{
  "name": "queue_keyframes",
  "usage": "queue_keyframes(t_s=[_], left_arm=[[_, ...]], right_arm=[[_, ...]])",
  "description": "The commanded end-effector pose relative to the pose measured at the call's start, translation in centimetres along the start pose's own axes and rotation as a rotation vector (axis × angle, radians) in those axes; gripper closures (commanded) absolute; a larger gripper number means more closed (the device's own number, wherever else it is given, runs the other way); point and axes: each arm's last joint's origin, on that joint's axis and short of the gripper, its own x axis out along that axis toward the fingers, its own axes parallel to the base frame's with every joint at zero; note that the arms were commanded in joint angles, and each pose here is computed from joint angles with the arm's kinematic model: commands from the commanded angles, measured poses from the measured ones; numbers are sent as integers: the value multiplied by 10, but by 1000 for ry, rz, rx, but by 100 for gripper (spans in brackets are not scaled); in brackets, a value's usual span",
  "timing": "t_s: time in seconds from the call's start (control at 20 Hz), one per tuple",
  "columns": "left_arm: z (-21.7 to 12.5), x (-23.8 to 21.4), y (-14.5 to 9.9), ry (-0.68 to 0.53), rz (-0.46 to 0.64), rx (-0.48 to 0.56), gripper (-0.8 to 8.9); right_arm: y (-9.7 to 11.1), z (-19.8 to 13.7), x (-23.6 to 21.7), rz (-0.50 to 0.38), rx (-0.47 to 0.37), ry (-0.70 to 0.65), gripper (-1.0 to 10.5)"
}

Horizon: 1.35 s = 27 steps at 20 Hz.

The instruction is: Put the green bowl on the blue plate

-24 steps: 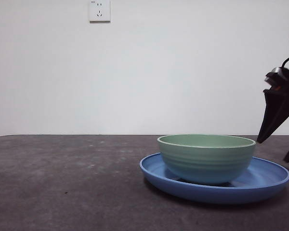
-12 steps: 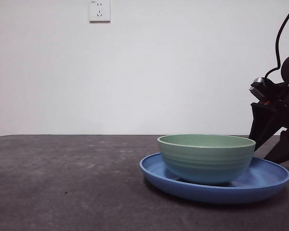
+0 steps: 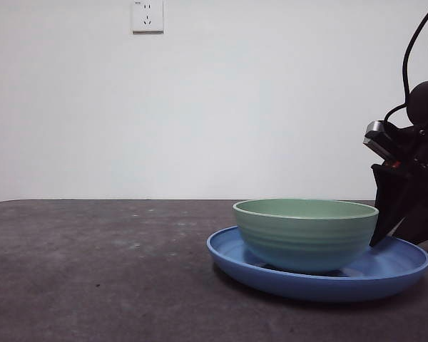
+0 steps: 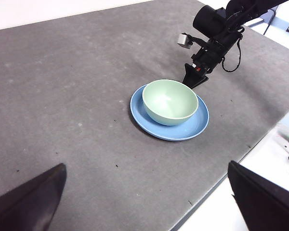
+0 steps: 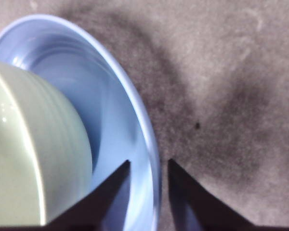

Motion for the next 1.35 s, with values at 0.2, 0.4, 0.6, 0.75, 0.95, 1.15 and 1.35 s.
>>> queue_keyframes(t_s=[0.2,0.4,0.6,0.75,0.95,1.15,1.35], left_arm=[[3,-2,0,-15,-6,15,188],[3,-2,0,-14,-5,15,188],[3,-2,0,-15,-6,15,188],[3,-2,0,-15,-6,15,188],[3,-2,0,-14,-5,15,188],[3,-2,0,-14,-5,15,188],[3,-2,0,-14,-5,15,188]], right_arm=[[-3,3,5,-25,42,19,936],[-3,5,5,-25,52,5,936],[6,22,-8,-24,47,-28,936],[25,41,-21,-18,20,-53,936],[55,58,-23,8,-25,-91,936],[83,60,-2,45,-61,-89,936],[102,56,33,57,-100,-28,936]])
